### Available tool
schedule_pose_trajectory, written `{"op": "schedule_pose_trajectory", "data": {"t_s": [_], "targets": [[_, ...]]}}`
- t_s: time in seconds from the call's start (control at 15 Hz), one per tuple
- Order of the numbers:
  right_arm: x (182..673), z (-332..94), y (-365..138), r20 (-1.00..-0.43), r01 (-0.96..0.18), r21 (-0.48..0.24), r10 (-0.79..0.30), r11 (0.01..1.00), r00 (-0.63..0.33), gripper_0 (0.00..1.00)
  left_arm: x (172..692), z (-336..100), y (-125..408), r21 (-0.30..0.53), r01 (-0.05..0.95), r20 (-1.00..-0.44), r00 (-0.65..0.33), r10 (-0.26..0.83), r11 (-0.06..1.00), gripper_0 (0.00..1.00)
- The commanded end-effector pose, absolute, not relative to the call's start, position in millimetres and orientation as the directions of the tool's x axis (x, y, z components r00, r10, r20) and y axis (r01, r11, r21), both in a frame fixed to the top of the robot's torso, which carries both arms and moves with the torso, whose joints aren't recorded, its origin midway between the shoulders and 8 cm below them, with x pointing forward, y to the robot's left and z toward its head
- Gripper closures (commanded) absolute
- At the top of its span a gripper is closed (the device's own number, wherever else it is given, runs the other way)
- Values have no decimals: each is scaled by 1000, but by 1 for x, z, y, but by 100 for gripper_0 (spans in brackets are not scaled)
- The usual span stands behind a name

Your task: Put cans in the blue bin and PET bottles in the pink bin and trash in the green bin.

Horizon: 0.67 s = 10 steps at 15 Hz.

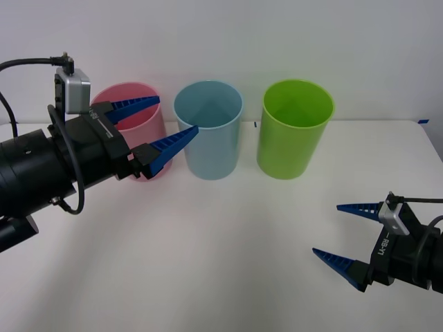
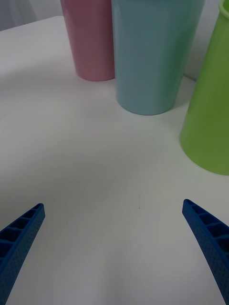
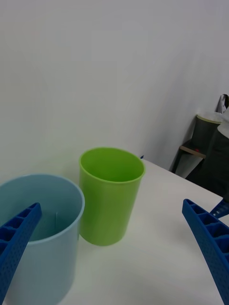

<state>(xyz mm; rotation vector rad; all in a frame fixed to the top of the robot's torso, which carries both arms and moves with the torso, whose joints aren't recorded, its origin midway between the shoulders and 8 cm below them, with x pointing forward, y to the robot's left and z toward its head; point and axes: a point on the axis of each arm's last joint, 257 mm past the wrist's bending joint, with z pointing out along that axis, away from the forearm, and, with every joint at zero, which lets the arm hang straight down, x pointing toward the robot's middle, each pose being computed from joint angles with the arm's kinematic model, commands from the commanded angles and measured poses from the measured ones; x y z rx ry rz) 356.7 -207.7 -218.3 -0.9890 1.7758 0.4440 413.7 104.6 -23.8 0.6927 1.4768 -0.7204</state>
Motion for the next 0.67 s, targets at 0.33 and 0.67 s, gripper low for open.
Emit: {"op": "schedule_pose_trajectory", "data": {"t_s": [0.33, 0.67], "targets": [[357, -218, -208, -896, -790, -144, -417, 596, -152, 0, 378, -78, 139, -121, 710, -988, -157, -12, 694, 0], [357, -218, -208, -896, -790, -144, -417, 596, -152, 0, 364, -115, 155, -193, 661, -967, -254, -27, 725, 0]]}}
